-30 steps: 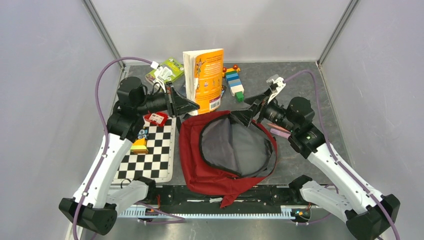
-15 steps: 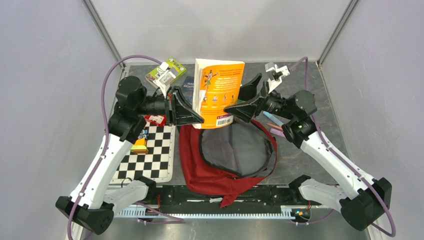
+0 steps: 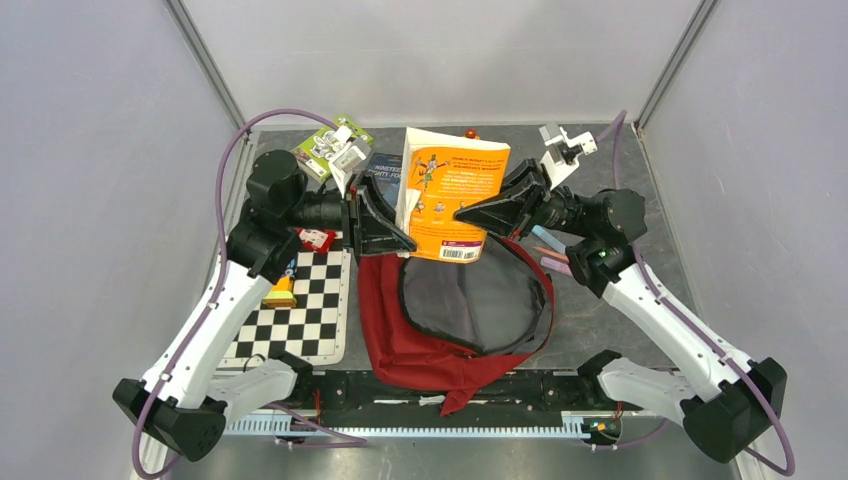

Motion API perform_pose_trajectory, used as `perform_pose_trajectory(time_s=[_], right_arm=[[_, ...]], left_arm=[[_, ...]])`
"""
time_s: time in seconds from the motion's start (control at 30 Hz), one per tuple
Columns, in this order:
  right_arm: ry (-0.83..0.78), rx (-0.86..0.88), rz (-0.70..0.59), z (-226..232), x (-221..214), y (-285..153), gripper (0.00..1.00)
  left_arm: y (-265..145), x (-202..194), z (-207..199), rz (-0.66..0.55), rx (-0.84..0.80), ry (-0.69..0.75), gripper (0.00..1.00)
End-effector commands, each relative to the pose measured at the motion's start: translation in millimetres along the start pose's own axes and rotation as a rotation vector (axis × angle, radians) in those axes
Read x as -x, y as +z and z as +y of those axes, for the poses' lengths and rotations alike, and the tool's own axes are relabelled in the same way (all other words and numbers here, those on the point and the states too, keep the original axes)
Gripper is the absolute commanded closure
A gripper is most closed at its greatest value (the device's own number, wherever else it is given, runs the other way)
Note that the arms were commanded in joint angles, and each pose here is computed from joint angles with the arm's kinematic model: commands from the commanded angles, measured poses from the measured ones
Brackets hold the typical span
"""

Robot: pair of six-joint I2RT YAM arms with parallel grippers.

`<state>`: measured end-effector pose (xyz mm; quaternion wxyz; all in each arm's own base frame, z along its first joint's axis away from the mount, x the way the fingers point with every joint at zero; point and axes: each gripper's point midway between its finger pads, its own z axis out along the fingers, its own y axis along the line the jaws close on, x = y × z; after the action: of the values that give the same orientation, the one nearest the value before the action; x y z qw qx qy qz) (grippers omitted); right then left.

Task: Pack the student bag
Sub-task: Pick up the book from the center of the board, then place the book in the student bag.

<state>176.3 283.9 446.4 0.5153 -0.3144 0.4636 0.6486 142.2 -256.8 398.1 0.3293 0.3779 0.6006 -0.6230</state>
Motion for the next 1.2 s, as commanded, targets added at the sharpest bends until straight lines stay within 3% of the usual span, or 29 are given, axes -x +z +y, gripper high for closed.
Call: perform_pose_trajectory(time_s=[0.0, 0.03, 0.1, 0.3, 0.47, 0.63, 0.77, 1.03, 1.17], right_arm=[[-0.121, -0.076, -0.05, 0.2, 23.3, -1.9, 1.0], [-0.124, -0.151, -0.033, -11.8, 20.9, -5.4, 1.0], [-0.153, -0.373, -0.003, -45.2, 19.5, -20.2, 1.0], [-0.164, -1.056, 0.198, -125.1, -12.6, -120.3, 1.0], [-0.237, -1.341, 0.313, -134.0, -26.0, -187.3, 1.0], [-0.273, -1.43, 0.326, -123.9, -24.7, -213.8, 1.0], [-0.27, -1.445, 0.352, -119.6, -33.0, -223.9, 1.0], [-0.251, -1.377, 0.364, -106.6, -40.6, -221.0, 1.0], [-0.237, -1.347, 0.388, -105.4, -51.6, -220.7, 1.0]], left_arm=[[-1.2, 8.3, 19.9, -0.032, 0.128, 0.072, 0.38], [-3.7, 5.9, 32.2, -0.033, 0.197, 0.071, 0.19], [-12.1, 2.3, 61.2, -0.052, 0.362, 0.061, 0.02], [-42.4, -41.9, 144.9, -0.109, 0.795, -0.134, 0.0], [-19.5, -98.1, 171.4, -0.044, 0.95, -0.282, 0.02], [26.2, -130.2, 177.7, 0.001, 1.012, -0.356, 0.04], [56.6, -158.6, 187.6, 0.119, 1.103, -0.34, 0.04], [60.0, -201.2, 215.6, 0.281, 1.327, -0.28, 0.06], [65.2, -210.5, 224.3, 0.284, 1.362, -0.275, 0.03]])
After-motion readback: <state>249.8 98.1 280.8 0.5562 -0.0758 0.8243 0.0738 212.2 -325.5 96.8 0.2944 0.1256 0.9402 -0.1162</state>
